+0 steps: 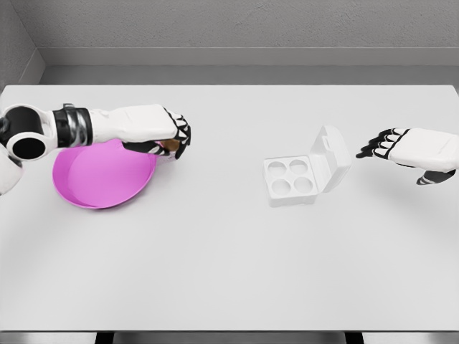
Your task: Pack egg into the box and close the box lid
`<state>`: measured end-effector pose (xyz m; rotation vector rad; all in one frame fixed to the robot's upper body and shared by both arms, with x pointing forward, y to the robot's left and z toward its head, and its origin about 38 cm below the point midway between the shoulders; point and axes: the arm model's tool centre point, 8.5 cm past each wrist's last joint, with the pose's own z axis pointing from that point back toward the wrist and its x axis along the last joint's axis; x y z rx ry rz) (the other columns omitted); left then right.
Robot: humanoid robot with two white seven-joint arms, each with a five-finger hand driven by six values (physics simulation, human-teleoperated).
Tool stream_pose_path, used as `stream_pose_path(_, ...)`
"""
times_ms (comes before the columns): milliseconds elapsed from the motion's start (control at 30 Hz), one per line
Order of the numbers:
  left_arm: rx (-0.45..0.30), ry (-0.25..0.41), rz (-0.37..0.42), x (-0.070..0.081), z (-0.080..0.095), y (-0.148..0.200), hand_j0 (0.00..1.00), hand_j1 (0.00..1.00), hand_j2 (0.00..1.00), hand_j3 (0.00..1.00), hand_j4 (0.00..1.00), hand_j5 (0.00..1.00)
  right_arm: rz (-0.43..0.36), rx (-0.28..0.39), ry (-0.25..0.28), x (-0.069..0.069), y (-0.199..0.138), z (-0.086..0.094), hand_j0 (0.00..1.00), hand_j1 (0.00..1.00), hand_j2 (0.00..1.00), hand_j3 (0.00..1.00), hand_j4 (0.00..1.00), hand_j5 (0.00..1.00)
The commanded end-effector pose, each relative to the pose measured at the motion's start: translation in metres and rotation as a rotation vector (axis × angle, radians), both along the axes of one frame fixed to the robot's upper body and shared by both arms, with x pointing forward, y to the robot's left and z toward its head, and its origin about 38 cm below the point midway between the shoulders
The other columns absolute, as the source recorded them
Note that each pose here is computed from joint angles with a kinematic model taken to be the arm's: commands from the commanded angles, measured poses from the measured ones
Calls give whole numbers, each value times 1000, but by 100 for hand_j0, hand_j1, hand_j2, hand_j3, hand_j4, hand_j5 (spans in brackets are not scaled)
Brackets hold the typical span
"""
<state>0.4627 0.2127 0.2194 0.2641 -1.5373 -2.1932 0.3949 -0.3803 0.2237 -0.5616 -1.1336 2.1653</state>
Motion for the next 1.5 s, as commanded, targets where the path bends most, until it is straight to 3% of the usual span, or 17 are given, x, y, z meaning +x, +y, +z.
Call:
stream_pose_path(0,-38,10,-46,-2,-3,-28,32,32,32,32,32,32,-2,3,-2,0,0,1,100,100,100,100,100,100)
stream_pose_path(300,-132,14,-251,-18,5,-141,32,32,32,32,32,32,-3,3,0,0,0,1,100,100,100,100,100,100)
stream_pose_path(367,-116,-7,-320,-24,16,-169,32,32,32,32,32,32,-3,3,0,0,0,1,100,100,100,100,100,100)
stream_pose_path(433,-115,8,-334,-24,14,-184,32,32,32,32,32,32,-2,5,0,0,0,0,100,100,100,100,100,100)
stream_pose_path(567,-70,29,-324,-21,-4,-193,32,32,32,32,32,32,-3,4,-4,1,-1,2,100,100,100,100,100,100)
stream_pose_path(900,-59,33,-316,-20,-8,-188,34,34,34,34,34,34,-3,4,-4,1,-1,2,100,100,100,100,100,100)
stream_pose_path(1000,-32,74,-274,-11,-23,-181,35,35,35,35,35,35,-3,2,-3,0,-1,2,100,100,100,100,100,100)
stream_pose_path(1067,-7,91,-286,-15,-33,-184,35,35,35,35,35,35,-3,4,-3,0,-1,2,100,100,100,100,100,100)
stream_pose_path(1367,4,108,-269,-11,-40,-181,38,38,38,38,38,38,-3,4,-3,0,-1,2,100,100,100,100,100,100)
stream_pose_path(1467,5,109,-270,-12,-40,-181,43,43,43,43,43,43,-3,4,-3,0,-1,2,100,100,100,100,100,100)
